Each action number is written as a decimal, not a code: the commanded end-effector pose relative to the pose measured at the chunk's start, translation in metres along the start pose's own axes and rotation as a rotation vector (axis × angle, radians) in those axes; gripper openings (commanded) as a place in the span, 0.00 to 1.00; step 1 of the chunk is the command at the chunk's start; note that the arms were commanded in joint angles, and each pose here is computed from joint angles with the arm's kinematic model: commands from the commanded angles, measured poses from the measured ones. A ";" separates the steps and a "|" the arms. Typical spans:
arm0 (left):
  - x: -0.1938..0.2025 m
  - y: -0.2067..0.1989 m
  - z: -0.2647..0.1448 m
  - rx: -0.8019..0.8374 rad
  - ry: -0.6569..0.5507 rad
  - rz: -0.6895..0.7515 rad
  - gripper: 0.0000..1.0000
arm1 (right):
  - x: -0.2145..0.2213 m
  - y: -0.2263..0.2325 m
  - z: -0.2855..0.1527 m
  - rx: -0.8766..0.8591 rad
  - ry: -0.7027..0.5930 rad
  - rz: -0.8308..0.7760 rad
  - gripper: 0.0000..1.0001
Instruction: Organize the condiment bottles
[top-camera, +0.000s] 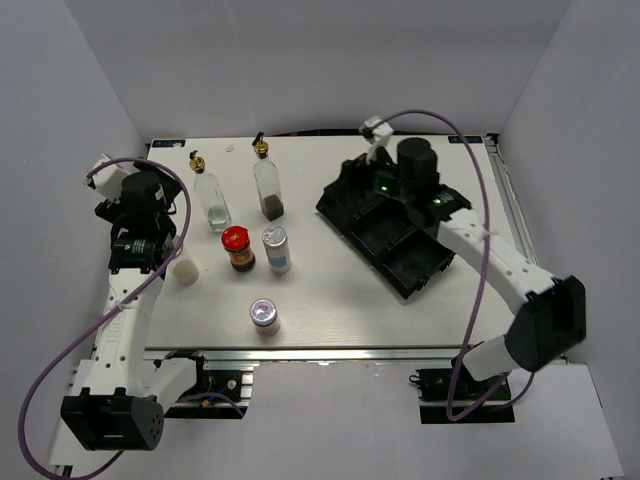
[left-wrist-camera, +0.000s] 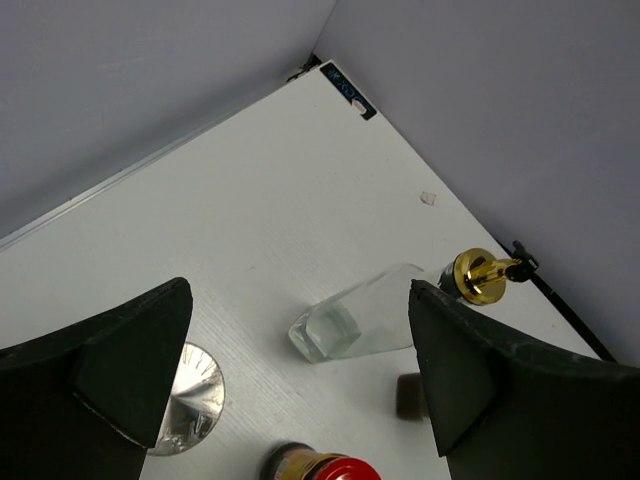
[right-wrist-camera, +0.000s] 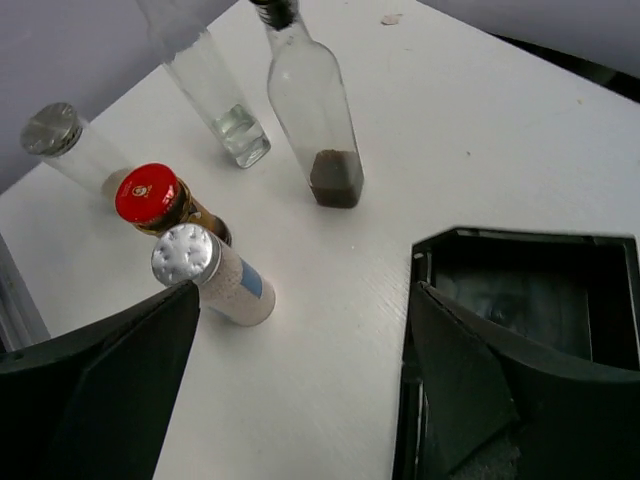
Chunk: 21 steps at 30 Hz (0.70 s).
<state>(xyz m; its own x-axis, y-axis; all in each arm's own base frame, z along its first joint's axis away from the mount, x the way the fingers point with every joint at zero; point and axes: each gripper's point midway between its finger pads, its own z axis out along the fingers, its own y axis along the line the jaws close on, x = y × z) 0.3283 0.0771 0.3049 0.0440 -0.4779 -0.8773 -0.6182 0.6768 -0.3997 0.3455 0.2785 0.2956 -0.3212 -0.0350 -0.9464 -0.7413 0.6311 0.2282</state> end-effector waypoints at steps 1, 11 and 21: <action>-0.018 -0.009 -0.002 0.053 -0.068 -0.008 0.98 | -0.034 0.021 0.045 -0.037 -0.073 -0.173 0.89; -0.022 -0.017 -0.006 0.133 -0.109 0.030 0.98 | -0.052 0.054 0.162 -0.017 -0.099 -0.257 0.89; -0.017 -0.023 -0.005 0.165 -0.093 0.026 0.98 | -0.053 0.040 0.226 0.083 -0.221 -0.240 0.89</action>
<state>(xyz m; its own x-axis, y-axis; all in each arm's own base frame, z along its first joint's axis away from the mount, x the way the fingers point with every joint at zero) 0.3386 0.0692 0.3216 0.0823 -0.4120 -0.9075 -0.5145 0.7622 -0.3928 0.4454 0.4741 0.2612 -0.1106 -0.1475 -0.9829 -0.7749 0.6320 -0.0076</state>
